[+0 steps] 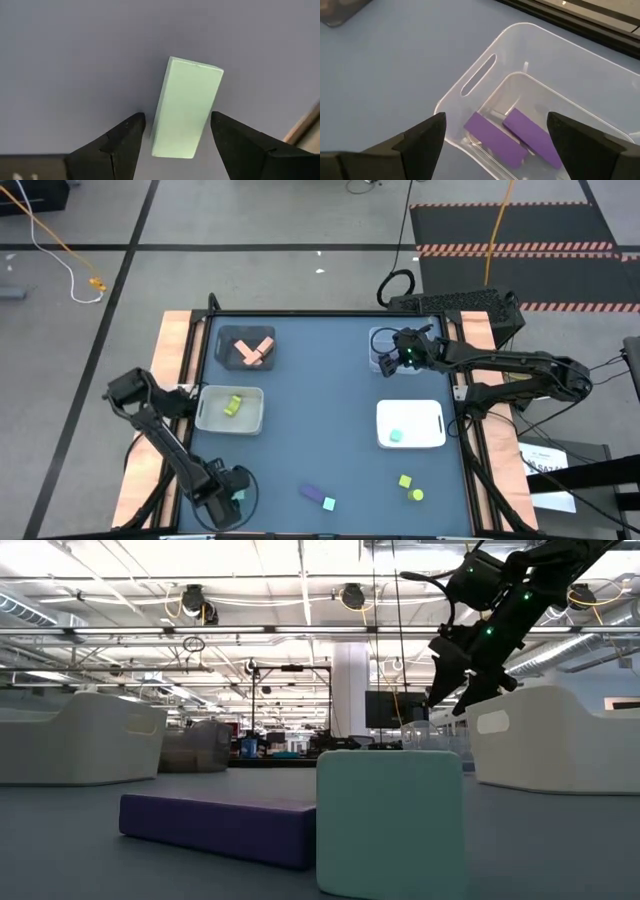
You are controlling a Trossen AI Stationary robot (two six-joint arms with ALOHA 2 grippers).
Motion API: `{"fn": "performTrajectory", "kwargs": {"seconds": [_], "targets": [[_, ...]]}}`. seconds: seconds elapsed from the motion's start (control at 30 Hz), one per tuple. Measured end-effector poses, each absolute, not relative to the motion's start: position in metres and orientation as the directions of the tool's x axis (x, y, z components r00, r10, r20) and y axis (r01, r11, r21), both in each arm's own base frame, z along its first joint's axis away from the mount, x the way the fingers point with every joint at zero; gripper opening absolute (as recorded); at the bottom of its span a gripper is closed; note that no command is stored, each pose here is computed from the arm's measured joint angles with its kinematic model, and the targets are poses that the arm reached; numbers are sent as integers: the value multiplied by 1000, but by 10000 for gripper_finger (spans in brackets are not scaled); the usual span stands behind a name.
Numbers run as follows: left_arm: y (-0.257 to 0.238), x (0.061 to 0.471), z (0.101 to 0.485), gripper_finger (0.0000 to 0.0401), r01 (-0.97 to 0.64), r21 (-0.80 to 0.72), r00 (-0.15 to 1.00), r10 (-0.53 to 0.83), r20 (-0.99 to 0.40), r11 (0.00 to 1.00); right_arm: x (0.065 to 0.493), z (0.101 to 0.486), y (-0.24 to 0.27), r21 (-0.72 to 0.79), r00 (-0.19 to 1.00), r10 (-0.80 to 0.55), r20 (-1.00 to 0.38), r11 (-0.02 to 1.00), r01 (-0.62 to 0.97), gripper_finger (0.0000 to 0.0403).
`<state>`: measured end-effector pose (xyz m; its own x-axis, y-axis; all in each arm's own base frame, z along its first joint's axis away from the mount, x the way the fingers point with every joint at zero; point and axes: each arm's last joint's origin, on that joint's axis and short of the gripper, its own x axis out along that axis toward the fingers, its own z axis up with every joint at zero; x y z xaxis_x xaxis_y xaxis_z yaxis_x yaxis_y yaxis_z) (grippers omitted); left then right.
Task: Sort & place blocks by color
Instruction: Put the left blue block into the white bin
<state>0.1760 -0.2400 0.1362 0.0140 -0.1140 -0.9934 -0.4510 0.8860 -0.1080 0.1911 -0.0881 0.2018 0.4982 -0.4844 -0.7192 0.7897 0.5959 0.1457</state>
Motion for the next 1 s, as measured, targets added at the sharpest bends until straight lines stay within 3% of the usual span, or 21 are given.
{"fn": "performTrajectory", "kwargs": {"seconds": [0.13, 0.3, 0.47, 0.6, 0.77, 1.0], "targets": [[-247, 183, 135, 218, -456, -51, -18, -66, -998, 889, 191, 202, -88, 146, 498, -484, -720, 596, 790, 339], [-249, 192, 143, 125, -496, -48, 3, -53, -999, 867, 191, 202, -88, 145, 497, -484, -720, 596, 790, 339], [-245, 202, 151, 125, -536, -45, 57, -17, -998, 843, 191, 202, -88, 143, 496, -482, -722, 597, 789, 339], [-248, 215, 174, 125, -487, -154, 192, -66, -979, 860, 191, 201, -87, 156, 513, -454, -728, 619, 769, 339], [-238, 243, 207, 125, -375, -219, 442, -34, -896, 901, 192, 201, -86, 171, 536, -417, -734, 650, 740, 339], [-203, 293, 234, 125, -188, -124, 682, 38, -731, 974, 192, 201, -85, 168, 534, -413, -738, 653, 738, 339]]}}
